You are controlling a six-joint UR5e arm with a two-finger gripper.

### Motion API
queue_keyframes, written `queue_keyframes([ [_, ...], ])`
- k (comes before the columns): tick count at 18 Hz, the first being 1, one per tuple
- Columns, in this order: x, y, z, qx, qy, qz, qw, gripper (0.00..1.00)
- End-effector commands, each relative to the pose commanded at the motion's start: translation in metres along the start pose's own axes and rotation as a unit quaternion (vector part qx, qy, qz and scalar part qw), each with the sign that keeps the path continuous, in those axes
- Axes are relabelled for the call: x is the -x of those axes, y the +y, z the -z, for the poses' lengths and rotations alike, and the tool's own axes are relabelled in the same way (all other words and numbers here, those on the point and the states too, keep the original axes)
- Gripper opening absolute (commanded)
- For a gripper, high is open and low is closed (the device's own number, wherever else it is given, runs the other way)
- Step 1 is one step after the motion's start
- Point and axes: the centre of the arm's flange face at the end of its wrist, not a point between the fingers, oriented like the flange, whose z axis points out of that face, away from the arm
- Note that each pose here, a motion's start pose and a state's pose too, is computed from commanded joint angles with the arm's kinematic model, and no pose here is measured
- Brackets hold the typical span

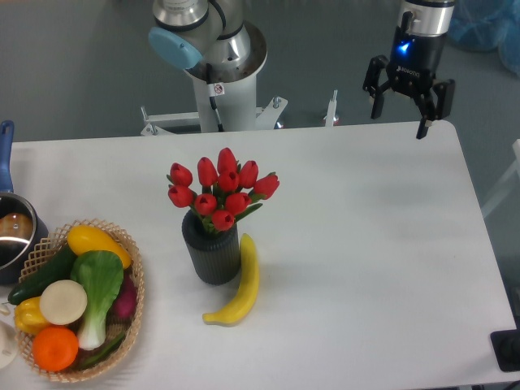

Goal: Pick up the flowers from the vase
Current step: 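Move the open gripper toward the red tulip bouquet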

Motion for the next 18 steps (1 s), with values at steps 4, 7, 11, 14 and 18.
queue_keyframes([
  [4,-0.003,-0.003,-0.002,-0.002,0.002,-0.001,1.0,1.0],
  [7,-0.004,-0.013,-0.006,-0.008,0.002,0.008,0.9999,1.0],
  [11,-0.001,-0.02,-0.007,-0.04,-0.002,0.101,0.994,1.0],
  [14,-0.006,-0.022,-0.018,-0.079,0.008,0.159,0.984,1.0],
  [18,-0.022,-0.02,-0.034,-0.133,0.006,0.191,0.9724,1.0],
])
